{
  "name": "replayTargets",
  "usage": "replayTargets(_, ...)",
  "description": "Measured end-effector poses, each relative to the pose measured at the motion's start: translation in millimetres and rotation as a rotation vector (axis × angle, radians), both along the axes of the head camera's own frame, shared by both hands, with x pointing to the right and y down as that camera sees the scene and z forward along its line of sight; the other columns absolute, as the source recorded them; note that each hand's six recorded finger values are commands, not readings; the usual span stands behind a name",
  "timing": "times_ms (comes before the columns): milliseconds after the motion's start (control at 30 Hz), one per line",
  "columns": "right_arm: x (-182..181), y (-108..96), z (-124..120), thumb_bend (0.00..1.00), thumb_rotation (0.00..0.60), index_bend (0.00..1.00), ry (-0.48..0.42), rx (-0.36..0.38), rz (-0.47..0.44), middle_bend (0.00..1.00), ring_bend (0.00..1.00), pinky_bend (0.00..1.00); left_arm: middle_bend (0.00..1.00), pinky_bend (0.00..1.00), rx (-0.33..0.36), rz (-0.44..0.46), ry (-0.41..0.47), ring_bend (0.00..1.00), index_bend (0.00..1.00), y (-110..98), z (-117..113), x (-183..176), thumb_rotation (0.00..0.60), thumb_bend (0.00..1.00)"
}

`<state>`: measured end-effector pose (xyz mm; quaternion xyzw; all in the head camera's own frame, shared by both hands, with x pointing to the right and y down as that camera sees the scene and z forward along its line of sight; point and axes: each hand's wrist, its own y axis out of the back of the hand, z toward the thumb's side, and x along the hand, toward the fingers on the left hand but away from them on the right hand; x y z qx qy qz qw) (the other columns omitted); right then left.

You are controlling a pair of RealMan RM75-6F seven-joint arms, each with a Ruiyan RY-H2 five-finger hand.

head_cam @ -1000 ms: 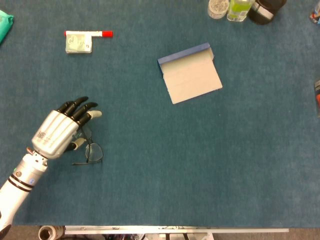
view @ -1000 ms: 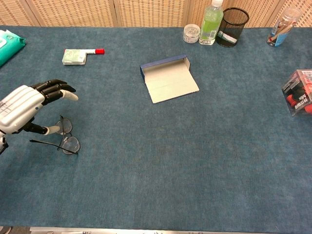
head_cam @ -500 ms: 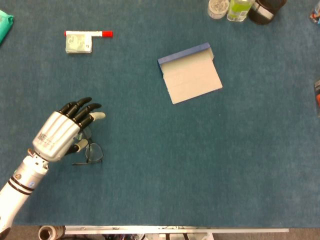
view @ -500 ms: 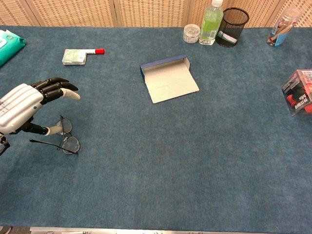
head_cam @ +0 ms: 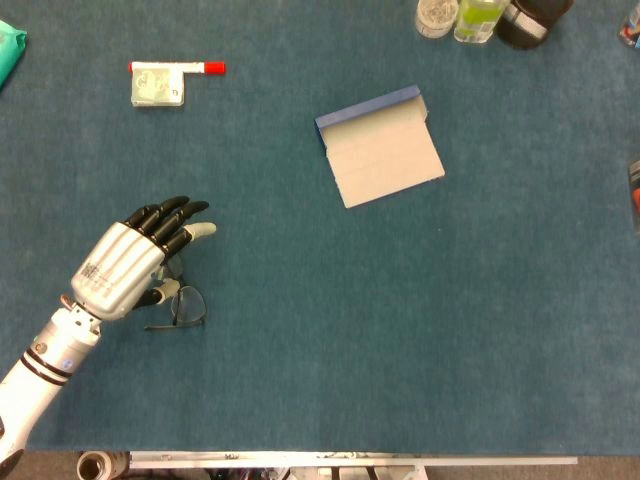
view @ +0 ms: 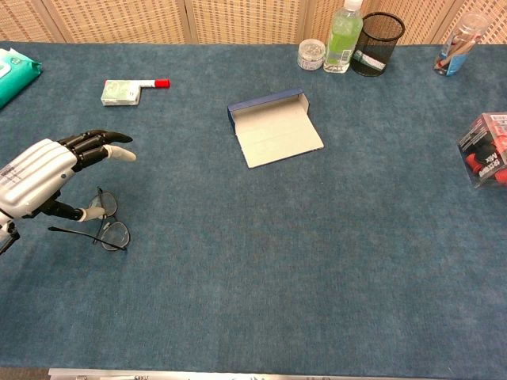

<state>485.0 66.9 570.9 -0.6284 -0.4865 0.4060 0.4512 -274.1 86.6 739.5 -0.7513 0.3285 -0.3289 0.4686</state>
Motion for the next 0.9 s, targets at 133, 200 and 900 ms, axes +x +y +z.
replayTargets(133, -0.1, -0.1, 0.3, 0.34, 0.600, 0.57, 0.000, 0.000, 0.000, 0.46, 0.25, 0.33, 0.08, 0.23, -0.004, 0.003, 0.006, 0.10, 0.20, -1.5, 2.2, -2.1, 0.600, 0.00)
replayTargets(200, -0.2, 0.0, 0.3, 0.34, 0.600, 0.57, 0.000, 0.000, 0.000, 0.46, 0.25, 0.33, 0.07, 0.22, -0.007, 0.005, 0.007, 0.09, 0.19, -2.1, 3.9, -3.6, 0.600, 0.00)
replayTargets(900, -0.1, 0.5, -0.7, 0.34, 0.600, 0.57, -0.002, 0.004, 0.000, 0.46, 0.25, 0.33, 0.06, 0.20, -0.061, 0.015, -0.017, 0.08, 0.19, 3.3, 27.5, -5.1, 0.600, 0.00)
